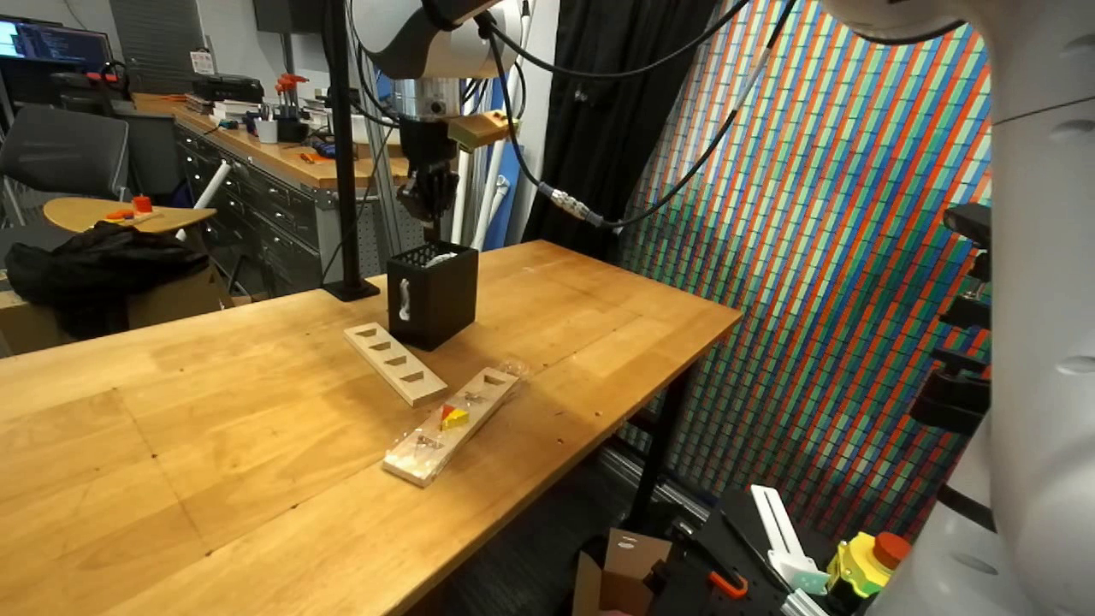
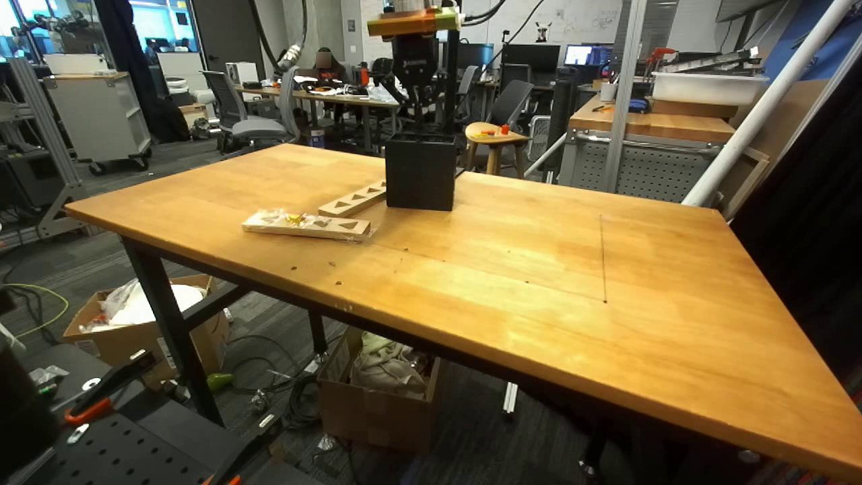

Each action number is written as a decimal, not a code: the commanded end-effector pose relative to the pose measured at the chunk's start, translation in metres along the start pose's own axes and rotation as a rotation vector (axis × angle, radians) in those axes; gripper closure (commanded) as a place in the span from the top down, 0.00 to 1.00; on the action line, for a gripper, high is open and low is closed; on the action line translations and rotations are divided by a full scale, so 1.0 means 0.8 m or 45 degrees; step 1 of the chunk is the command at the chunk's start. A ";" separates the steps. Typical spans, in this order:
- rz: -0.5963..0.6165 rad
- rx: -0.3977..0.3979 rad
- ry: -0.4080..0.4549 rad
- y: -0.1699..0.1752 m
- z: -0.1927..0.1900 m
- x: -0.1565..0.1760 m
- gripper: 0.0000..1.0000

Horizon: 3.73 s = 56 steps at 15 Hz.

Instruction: Put the cloth in the black box

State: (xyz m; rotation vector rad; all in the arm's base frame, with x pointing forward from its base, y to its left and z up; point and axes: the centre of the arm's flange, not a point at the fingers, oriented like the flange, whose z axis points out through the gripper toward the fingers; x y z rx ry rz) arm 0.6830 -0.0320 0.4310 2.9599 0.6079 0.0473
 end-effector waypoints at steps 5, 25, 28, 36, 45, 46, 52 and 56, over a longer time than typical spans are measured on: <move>0.015 0.090 -0.014 0.013 0.052 0.005 0.01; 0.023 0.311 -0.070 0.002 0.120 -0.005 0.01; -0.006 0.254 -0.020 -0.006 0.073 -0.012 0.01; 0.005 0.029 0.159 0.006 -0.070 -0.052 0.01; 0.025 -0.056 0.281 0.029 -0.118 -0.063 0.23; 0.024 -0.053 0.276 0.028 -0.115 -0.062 0.32; 0.023 -0.047 0.265 0.029 -0.106 -0.059 0.34; 0.023 -0.047 0.265 0.029 -0.106 -0.059 0.34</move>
